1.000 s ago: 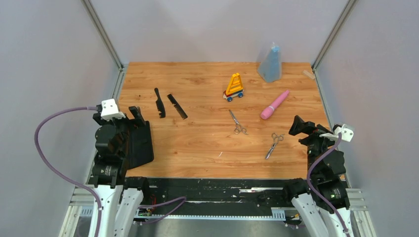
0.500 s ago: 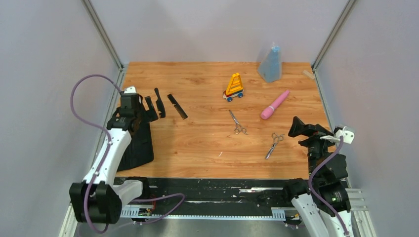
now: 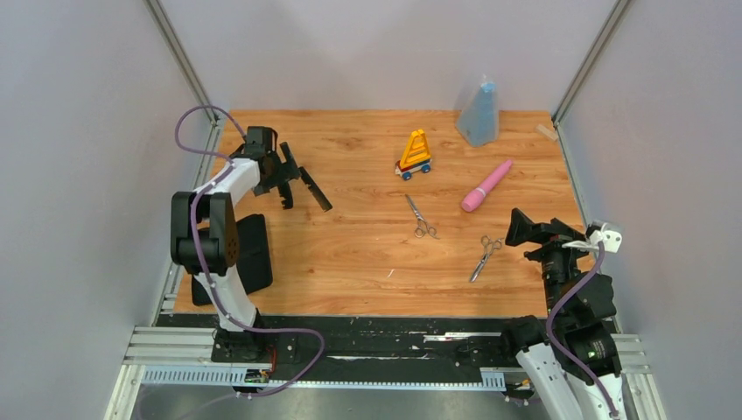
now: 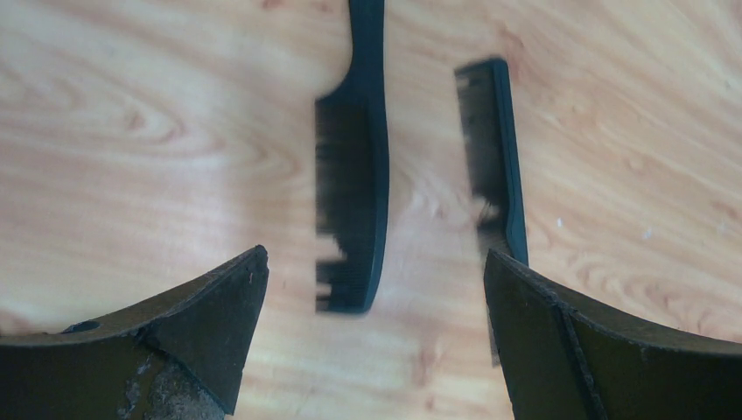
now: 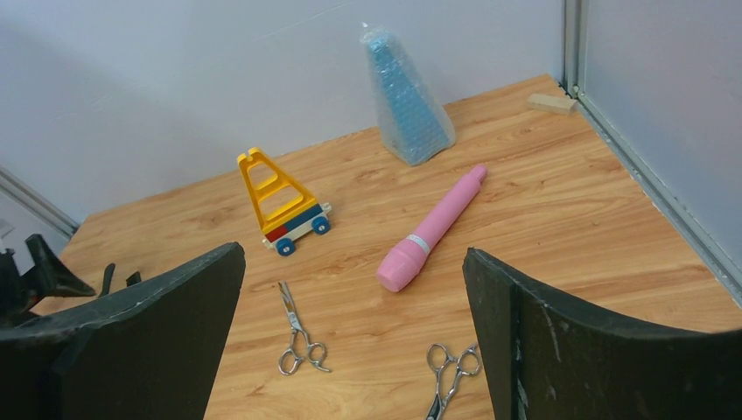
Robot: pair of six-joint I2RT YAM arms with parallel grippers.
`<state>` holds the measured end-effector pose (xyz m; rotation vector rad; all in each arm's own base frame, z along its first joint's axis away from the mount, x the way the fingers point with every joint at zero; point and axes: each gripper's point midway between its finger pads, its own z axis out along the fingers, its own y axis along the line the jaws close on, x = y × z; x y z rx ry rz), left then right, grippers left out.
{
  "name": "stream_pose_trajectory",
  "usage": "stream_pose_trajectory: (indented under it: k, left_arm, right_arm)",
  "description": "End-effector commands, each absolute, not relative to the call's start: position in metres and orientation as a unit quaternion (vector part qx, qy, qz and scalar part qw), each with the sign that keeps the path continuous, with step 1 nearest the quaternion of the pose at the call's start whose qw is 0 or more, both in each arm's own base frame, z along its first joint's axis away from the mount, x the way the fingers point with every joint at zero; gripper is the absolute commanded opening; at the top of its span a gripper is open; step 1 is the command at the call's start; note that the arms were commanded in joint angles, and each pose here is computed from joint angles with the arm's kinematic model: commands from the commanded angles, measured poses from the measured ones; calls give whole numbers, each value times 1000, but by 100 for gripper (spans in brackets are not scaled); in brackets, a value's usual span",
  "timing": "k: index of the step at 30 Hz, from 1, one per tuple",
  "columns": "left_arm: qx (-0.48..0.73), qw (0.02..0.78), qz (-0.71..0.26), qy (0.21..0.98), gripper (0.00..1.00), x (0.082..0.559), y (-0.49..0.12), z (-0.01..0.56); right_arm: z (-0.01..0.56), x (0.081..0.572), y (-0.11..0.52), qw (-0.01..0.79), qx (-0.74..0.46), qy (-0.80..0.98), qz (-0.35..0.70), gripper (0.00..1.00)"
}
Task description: Sort the hair-cutting tools
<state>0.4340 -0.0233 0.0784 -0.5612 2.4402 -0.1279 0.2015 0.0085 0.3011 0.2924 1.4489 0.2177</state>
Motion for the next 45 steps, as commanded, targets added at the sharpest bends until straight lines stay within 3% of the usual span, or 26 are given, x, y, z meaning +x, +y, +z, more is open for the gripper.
stream_pose_trajectory:
  k: [1, 13, 21, 45]
  left_arm:
    - [-229, 344, -27, 910, 100, 480, -11, 73]
    - [-230, 347, -17, 909, 100, 554, -3, 40]
    - [-246, 283, -80, 924, 100, 531, -30, 8]
    - [-169, 240, -179, 939, 100, 466, -166, 2]
  right_arm:
    - [308, 201, 16, 743, 116, 649, 115, 100]
    - [304, 205, 20, 737, 105, 658, 115, 100]
    - [304, 205, 20, 737, 105, 658, 116, 100]
    - [311, 198, 23, 746, 99, 645, 129, 100]
